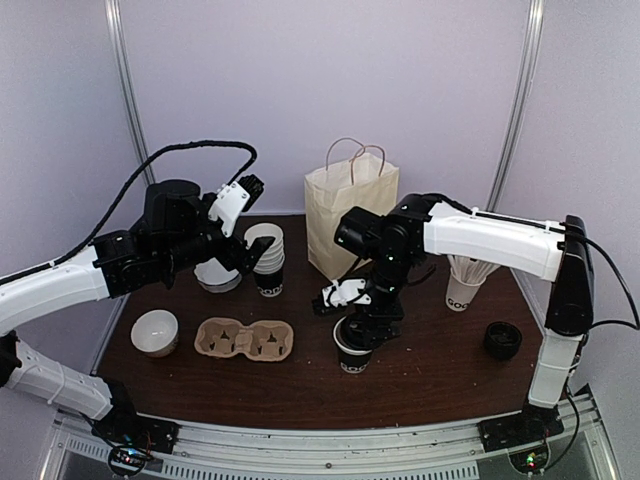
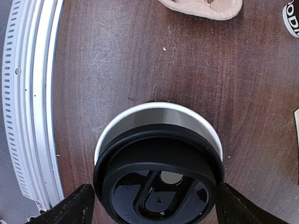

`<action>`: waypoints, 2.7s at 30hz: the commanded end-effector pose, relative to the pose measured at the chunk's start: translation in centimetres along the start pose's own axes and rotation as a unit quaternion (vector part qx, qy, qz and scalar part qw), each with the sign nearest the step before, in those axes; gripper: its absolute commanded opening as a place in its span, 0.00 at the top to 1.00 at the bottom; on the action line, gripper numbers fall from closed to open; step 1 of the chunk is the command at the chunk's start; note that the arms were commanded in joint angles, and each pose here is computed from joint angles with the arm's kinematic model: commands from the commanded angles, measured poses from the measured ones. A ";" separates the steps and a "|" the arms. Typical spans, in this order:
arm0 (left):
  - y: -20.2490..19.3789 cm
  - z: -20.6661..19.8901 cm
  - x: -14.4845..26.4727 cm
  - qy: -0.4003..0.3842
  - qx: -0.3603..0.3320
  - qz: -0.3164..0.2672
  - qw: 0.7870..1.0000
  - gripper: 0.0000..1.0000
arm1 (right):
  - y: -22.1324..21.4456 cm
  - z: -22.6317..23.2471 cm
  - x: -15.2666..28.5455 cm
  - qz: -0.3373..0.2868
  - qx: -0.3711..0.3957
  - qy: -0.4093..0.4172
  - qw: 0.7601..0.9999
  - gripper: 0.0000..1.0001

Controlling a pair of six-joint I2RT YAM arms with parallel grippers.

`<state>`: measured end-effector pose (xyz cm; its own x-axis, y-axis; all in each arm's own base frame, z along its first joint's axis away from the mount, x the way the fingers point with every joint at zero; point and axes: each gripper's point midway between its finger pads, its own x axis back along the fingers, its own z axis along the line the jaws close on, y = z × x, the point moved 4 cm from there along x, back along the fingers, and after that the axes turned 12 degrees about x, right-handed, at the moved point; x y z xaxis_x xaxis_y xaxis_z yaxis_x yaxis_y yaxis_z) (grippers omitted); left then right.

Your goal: Pack the takeout coffee

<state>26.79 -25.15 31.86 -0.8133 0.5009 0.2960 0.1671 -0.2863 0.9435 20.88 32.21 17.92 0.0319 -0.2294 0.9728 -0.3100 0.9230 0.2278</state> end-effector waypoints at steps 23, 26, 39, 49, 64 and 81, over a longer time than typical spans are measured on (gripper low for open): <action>0.3 -0.2 -0.3 -0.011 -0.001 -0.005 1.000 0.03 | 2.2 0.4 1.8 0.027 0.040 -0.042 0.998 0.22; 0.2 -0.3 -0.3 -0.012 -0.001 -0.005 1.000 0.02 | 2.4 0.2 1.3 0.030 0.039 -0.032 0.998 0.24; 0.4 -0.3 -0.1 -0.017 -0.001 -0.006 1.000 0.02 | 1.9 -0.1 0.2 0.052 0.032 -0.009 0.998 0.22; 0.3 -0.3 -0.2 -0.018 -0.001 -0.005 1.000 0.03 | 1.6 -0.9 0.3 0.065 0.023 -0.030 0.997 0.21; 0.4 -0.4 -0.2 -0.018 -0.001 -0.005 1.000 0.02 | 1.6 -1.5 -0.1 0.060 0.010 -0.019 0.998 0.19; 0.3 -0.4 -0.2 -0.021 -0.001 -0.004 1.000 0.03 | 1.8 -1.4 -0.2 0.058 0.008 -0.007 0.998 0.16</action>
<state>26.48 -25.52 31.13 -0.7860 0.5244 0.3274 0.1842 -0.3070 0.9337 21.50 34.27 18.15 -0.0311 -0.1280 0.9913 -0.3385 0.9345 0.1101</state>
